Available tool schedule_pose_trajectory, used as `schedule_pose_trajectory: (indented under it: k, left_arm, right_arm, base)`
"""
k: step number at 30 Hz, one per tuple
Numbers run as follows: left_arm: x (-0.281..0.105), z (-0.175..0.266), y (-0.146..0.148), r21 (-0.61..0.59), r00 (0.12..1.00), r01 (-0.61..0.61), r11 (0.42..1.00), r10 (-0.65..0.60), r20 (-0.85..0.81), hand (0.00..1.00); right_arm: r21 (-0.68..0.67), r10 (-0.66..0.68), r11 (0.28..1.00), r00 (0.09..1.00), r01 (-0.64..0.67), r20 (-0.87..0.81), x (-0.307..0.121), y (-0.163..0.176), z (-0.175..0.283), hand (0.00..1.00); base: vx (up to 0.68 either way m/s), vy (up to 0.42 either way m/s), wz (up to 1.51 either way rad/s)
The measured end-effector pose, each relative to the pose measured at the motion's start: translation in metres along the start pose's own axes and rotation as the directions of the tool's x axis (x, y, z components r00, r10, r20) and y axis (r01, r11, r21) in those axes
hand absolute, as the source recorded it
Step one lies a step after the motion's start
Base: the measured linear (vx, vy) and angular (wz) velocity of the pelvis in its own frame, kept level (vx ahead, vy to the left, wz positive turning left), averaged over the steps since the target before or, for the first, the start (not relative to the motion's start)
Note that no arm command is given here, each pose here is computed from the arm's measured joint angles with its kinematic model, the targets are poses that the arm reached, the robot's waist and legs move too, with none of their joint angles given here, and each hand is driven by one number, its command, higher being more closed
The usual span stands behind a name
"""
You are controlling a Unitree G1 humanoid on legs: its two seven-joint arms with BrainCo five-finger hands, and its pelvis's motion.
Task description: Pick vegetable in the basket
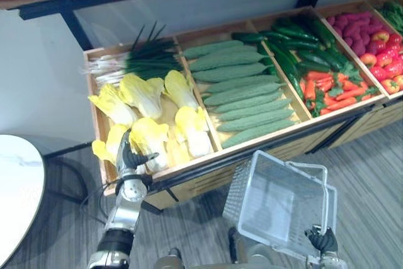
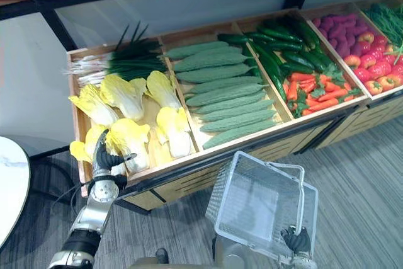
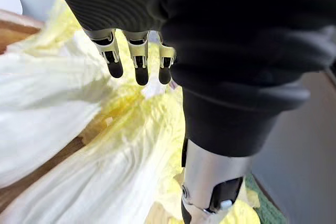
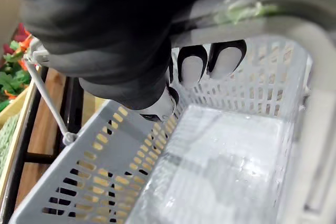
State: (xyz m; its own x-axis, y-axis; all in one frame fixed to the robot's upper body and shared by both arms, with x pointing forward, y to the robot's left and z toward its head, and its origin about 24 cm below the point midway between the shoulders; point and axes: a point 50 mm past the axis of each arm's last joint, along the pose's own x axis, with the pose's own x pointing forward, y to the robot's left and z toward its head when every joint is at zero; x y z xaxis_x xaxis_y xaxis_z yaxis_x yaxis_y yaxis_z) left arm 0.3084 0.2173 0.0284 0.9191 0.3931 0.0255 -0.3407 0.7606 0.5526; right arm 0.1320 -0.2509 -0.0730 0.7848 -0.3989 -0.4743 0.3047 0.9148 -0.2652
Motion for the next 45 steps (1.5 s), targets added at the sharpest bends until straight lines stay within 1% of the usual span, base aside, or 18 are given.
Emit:
schedule_pose_trajectory:
  k: [3, 4, 7, 9, 15, 20, 25, 32, 35, 37, 41, 45]
  left_arm:
    - [0.012, 0.007, 0.0, 0.052, 1.0, -0.002, 0.999, 0.002, 0.005, 0.0]
    - [0.015, 0.008, 0.0, 0.073, 1.0, 0.0, 0.997, 0.0, 0.002, 1.0]
    - [0.019, 0.011, 0.0, 0.121, 1.0, 0.007, 0.993, -0.008, 0.013, 1.0]
    - [0.023, 0.016, 0.001, 0.124, 1.0, 0.005, 0.992, -0.009, 0.025, 1.0]
    - [0.028, 0.022, 0.0, 0.106, 0.999, 0.02, 0.994, -0.024, 0.038, 1.0]
    - [0.032, 0.027, 0.008, 0.084, 0.998, -0.003, 0.996, -0.002, 0.07, 1.0]
    - [0.022, 0.018, 0.018, 0.035, 0.996, -0.057, 0.998, 0.055, 0.07, 1.0]
    - [-0.006, 0.017, 0.031, -0.069, 0.982, -0.131, 0.989, 0.139, 0.129, 1.0]
    - [-0.02, 0.014, 0.03, -0.139, 0.981, -0.132, 0.981, 0.149, 0.122, 1.0]
    - [-0.026, 0.012, 0.027, -0.159, 0.983, -0.125, 0.979, 0.143, 0.111, 1.0]
    - [-0.033, 0.019, 0.032, -0.182, 0.976, -0.136, 0.974, 0.163, 0.144, 1.0]
    - [-0.041, 0.036, 0.039, -0.246, 0.952, -0.158, 0.956, 0.214, 0.218, 1.0]
  right_arm:
    - [-0.002, 0.021, 1.0, 0.999, -0.021, 0.047, 0.0, 0.004, 0.01, 1.0]
    - [0.009, 0.023, 1.0, 0.998, -0.023, 0.067, 0.001, 0.005, 0.014, 1.0]
    - [0.014, 0.013, 1.0, 0.996, -0.015, 0.09, 0.002, 0.0, 0.019, 1.0]
    - [0.017, 0.013, 1.0, 0.995, -0.014, 0.1, 0.001, -0.001, 0.021, 1.0]
    - [0.021, 0.015, 1.0, 0.993, -0.017, 0.12, 0.001, 0.0, 0.025, 1.0]
    - [0.028, -0.005, 1.0, 0.989, 0.001, 0.146, 0.0, -0.005, 0.031, 1.0]
    - [0.038, -0.056, 0.998, 0.988, 0.051, 0.146, 0.001, -0.014, 0.031, 1.0]
    - [0.042, -0.104, 0.994, 0.99, 0.101, 0.095, 0.001, -0.023, 0.02, 1.0]
    - [0.05, -0.123, 0.992, 0.989, 0.12, 0.08, 0.001, -0.024, 0.016, 1.0]
    - [0.051, -0.133, 0.99, 0.989, 0.13, 0.063, 0.001, -0.024, 0.012, 1.0]
    - [0.053, -0.131, 0.99, 0.99, 0.128, 0.058, 0.001, -0.021, 0.011, 1.0]
    - [0.047, -0.133, 0.99, 0.99, 0.131, 0.045, 0.0, -0.021, 0.008, 1.0]
  base:
    - [0.01, -0.001, -0.01]
    - [0.05, 0.0, -0.04]
    - [0.02, 0.01, -0.03]
    - [0.0, 0.0, 0.0]
    - [-0.02, -0.007, 0.0]
    - [0.01, 0.0, 0.01]
    - [0.04, 0.018, 0.02]
    - [0.0, 0.008, 0.18]
    - [0.0, 0.0, 0.05]
    - [0.0, 0.0, 0.0]
    - [0.0, -0.003, -0.01]
    - [0.0, -0.009, -0.05]
